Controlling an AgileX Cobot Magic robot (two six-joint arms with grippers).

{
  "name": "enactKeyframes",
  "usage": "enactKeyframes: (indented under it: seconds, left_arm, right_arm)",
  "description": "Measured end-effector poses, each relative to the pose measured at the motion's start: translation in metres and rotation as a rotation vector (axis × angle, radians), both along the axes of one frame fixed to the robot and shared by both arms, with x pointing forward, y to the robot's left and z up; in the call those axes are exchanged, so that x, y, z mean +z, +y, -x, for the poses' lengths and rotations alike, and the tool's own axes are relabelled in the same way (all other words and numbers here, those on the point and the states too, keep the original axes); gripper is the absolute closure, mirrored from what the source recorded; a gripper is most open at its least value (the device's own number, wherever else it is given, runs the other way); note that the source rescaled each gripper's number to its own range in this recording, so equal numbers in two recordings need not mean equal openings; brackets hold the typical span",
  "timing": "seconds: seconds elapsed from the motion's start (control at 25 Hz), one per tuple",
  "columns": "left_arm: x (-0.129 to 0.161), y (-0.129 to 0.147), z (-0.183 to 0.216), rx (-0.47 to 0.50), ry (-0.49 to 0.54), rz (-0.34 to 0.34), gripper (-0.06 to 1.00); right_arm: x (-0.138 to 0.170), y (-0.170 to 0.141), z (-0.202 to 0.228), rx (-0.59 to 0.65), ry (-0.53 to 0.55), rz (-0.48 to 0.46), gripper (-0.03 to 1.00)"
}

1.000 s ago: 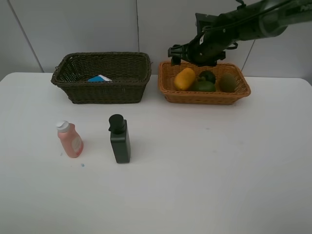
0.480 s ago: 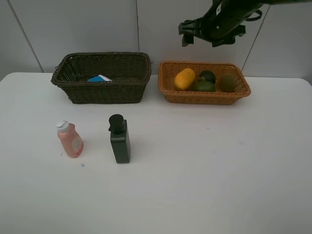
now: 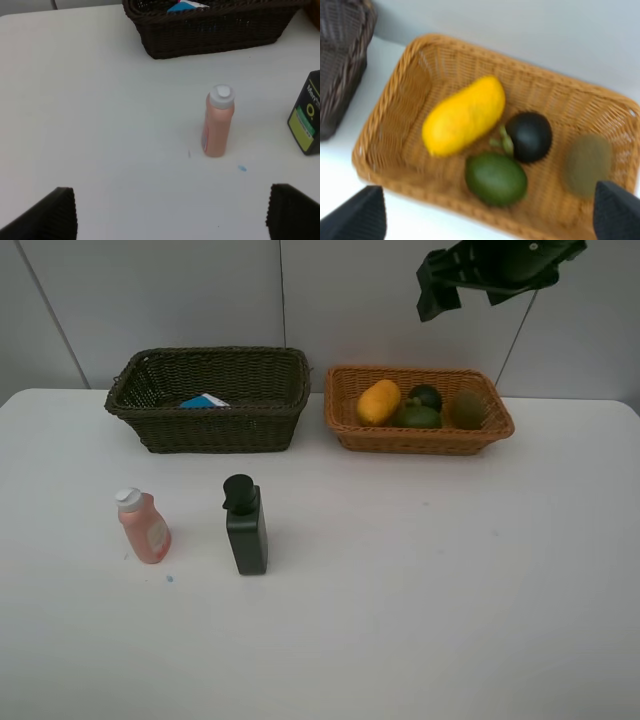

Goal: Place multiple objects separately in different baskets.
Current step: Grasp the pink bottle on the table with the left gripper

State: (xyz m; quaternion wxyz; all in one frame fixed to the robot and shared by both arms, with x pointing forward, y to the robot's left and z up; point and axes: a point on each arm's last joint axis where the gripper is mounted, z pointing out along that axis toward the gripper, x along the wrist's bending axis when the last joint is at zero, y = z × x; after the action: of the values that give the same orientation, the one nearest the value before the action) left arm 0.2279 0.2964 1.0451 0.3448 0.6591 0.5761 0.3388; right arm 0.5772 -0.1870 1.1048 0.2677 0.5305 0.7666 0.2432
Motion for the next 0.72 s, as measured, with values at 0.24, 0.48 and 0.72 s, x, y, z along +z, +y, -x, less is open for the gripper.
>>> enactKeyframes:
  seconds: [0.24,0.48,0.72]
  left_arm:
    - [0.0,0.0,0.0,0.0,0.0,0.0,-0.05]
    - [0.0,0.0,0.0,0.0,0.0,0.0,-0.05]
    - [0.0,0.0,0.0,0.0,0.0,0.0,-0.05]
  right_arm:
    - [0.008,-0.026,0.07,0.044,-0.008,0.044,-0.03]
    - [0.009,-0.05,0.131,0.04,-0.019,0.042,-0.03]
    - [0.015,-0.066,0.191,0.101,-0.05,0.002,-0.03]
